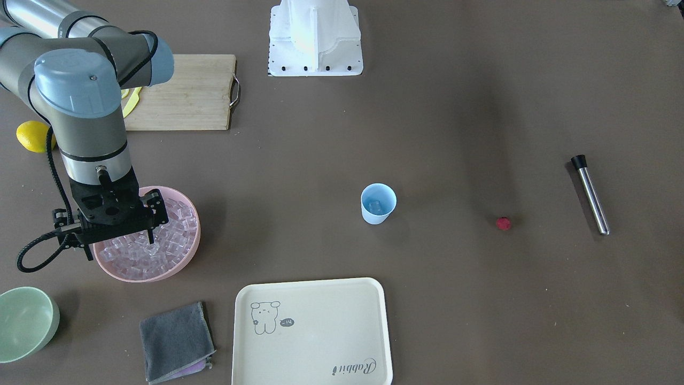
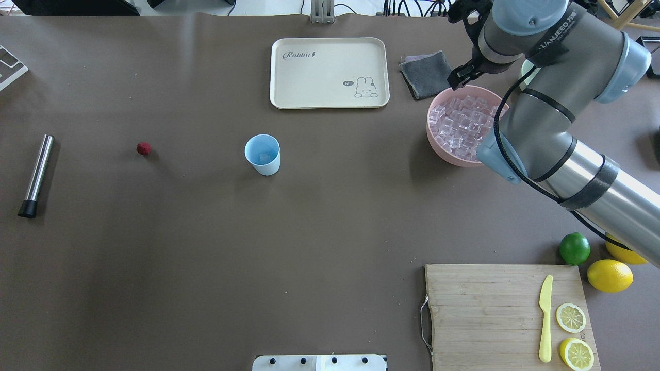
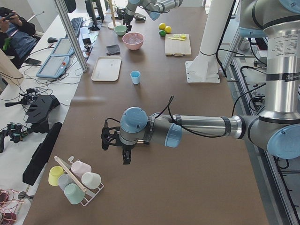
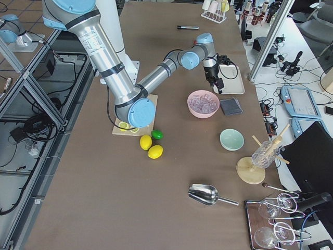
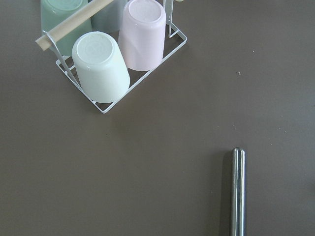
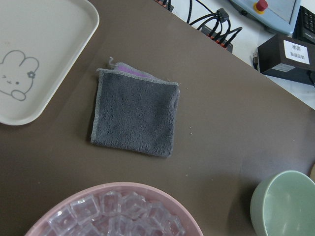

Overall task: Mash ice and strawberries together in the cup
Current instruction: 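Lower the right gripper into the bowl and grasp a third ice cube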

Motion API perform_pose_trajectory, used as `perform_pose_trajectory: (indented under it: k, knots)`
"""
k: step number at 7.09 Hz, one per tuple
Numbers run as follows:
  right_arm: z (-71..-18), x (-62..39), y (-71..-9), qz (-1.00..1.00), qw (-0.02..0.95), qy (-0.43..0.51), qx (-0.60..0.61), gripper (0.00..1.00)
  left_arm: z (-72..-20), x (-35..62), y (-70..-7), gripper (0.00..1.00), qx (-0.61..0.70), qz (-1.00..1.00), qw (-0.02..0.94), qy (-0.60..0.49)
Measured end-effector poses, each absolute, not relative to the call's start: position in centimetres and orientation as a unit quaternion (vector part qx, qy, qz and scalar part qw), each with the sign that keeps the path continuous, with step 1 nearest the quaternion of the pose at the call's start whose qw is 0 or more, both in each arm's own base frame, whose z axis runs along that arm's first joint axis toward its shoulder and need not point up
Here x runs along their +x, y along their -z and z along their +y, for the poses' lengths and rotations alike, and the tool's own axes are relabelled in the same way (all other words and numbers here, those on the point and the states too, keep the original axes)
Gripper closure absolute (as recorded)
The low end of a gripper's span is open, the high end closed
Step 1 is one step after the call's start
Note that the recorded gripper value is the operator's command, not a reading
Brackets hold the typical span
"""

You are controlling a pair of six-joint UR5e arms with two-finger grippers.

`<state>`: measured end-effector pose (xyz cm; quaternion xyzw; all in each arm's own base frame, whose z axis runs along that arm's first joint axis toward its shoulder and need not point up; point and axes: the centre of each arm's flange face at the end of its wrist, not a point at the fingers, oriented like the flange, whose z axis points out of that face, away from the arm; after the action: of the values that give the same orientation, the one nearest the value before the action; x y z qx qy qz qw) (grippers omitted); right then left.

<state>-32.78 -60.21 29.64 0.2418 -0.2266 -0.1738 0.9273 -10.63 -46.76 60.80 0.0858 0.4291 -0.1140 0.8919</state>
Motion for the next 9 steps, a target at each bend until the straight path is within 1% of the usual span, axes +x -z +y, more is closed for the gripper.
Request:
perform_pose_trajectory:
  k: [1, 3, 4, 5, 6, 7, 9]
  knots:
    - [-60.2, -33.0, -30.6, -0.247, 0.913, 0.206, 0.249, 0.01, -46.7, -10.6, -60.9, 0.02, 0.085, 0.429, 0.892, 0.114]
    - [-60.3, -33.0, -34.1, -0.278, 0.893, 0.235, 0.264, 0.01, -46.7, -10.6, -60.9, 0.02, 0.085, 0.429, 0.892, 0.114]
    - [-60.8, -33.3, -35.9, -0.280, 0.888, 0.242, 0.272, 0.09, -46.7, -10.6, -60.8, 0.02, 0.086, 0.429, 0.892, 0.114]
    - [-61.2, -33.7, -37.2, -0.281, 0.883, 0.251, 0.279, 0.27, -46.7, -10.6, -60.7, 0.02, 0.086, 0.430, 0.892, 0.113]
    - [-61.1, -34.0, -37.8, -0.282, 0.880, 0.257, 0.284, 0.36, -46.7, -10.6, -60.7, 0.02, 0.086, 0.430, 0.892, 0.113]
    - [-61.0, -34.1, -38.1, -0.283, 0.878, 0.260, 0.286, 0.40, -46.7, -10.6, -60.7, 0.02, 0.086, 0.429, 0.892, 0.114]
    - [-60.5, -33.8, -38.9, -0.270, 0.872, 0.284, 0.293, 0.39, -46.7, -10.7, -60.7, 0.02, 0.087, 0.429, 0.892, 0.114]
